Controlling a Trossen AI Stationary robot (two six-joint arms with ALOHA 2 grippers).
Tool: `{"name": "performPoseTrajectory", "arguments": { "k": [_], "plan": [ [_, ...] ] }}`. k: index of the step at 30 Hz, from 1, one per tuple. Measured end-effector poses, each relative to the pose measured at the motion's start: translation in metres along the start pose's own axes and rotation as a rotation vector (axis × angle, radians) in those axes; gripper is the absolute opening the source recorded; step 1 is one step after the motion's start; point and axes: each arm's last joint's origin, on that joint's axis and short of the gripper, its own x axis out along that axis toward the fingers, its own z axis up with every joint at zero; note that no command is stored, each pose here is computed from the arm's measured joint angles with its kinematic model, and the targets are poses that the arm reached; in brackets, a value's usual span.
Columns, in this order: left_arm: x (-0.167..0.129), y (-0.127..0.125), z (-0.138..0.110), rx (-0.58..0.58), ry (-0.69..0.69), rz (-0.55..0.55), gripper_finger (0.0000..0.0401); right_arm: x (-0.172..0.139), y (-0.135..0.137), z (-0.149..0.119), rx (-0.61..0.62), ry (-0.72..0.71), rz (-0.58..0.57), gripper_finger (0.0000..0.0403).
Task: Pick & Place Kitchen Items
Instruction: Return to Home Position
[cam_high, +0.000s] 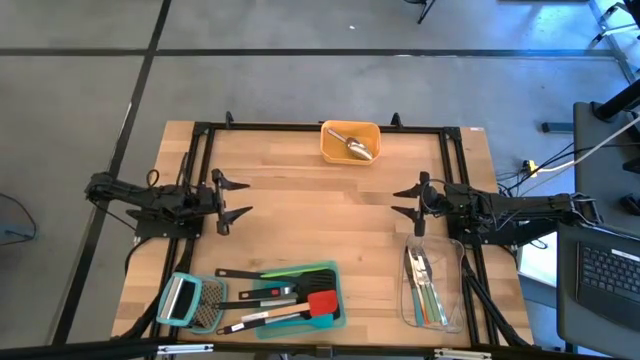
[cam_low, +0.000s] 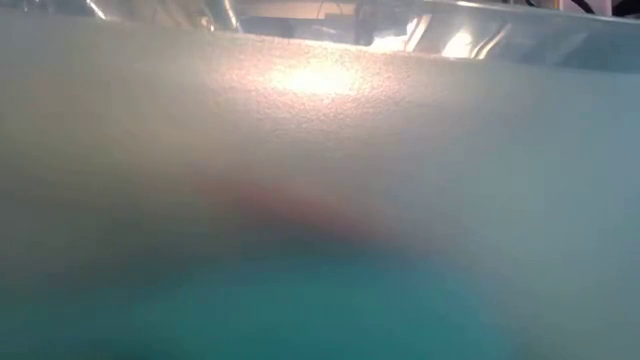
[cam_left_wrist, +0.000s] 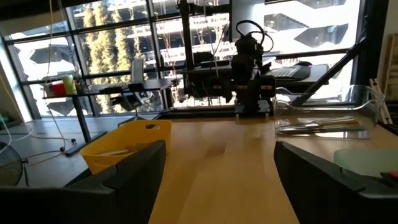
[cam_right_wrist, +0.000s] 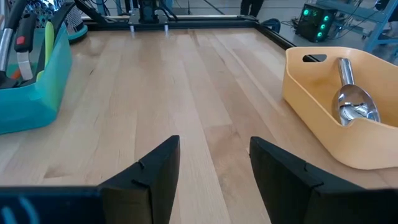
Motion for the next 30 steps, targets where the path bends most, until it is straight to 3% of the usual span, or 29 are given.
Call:
{"name": "performPoseTrajectory", "arguments": {
  "k": [5, 10, 18, 30],
  "plan": [
    [0.000, 0.001, 0.000, -0.006, 0.002, 0.022, 0.0297, 0.000, -0.001, 0.000, 0.043, -0.002, -0.015, 0.0197],
    [0.002, 0.006, -0.001, -0.005, 0.006, 0.073, 0.0297, 0.000, -0.004, 0.003, 0.034, -0.028, 0.045, 0.0197],
    [0.005, 0.012, -0.002, 0.000, 0.011, 0.043, 0.0297, 0.000, -0.013, -0.002, 0.066, 0.019, -0.011, 0.0197],
    [0.010, 0.017, -0.009, 0.005, 0.080, 0.056, 0.0297, 0.000, -0.004, -0.002, 0.123, 0.021, 0.069, 0.0197]
  ]
}}
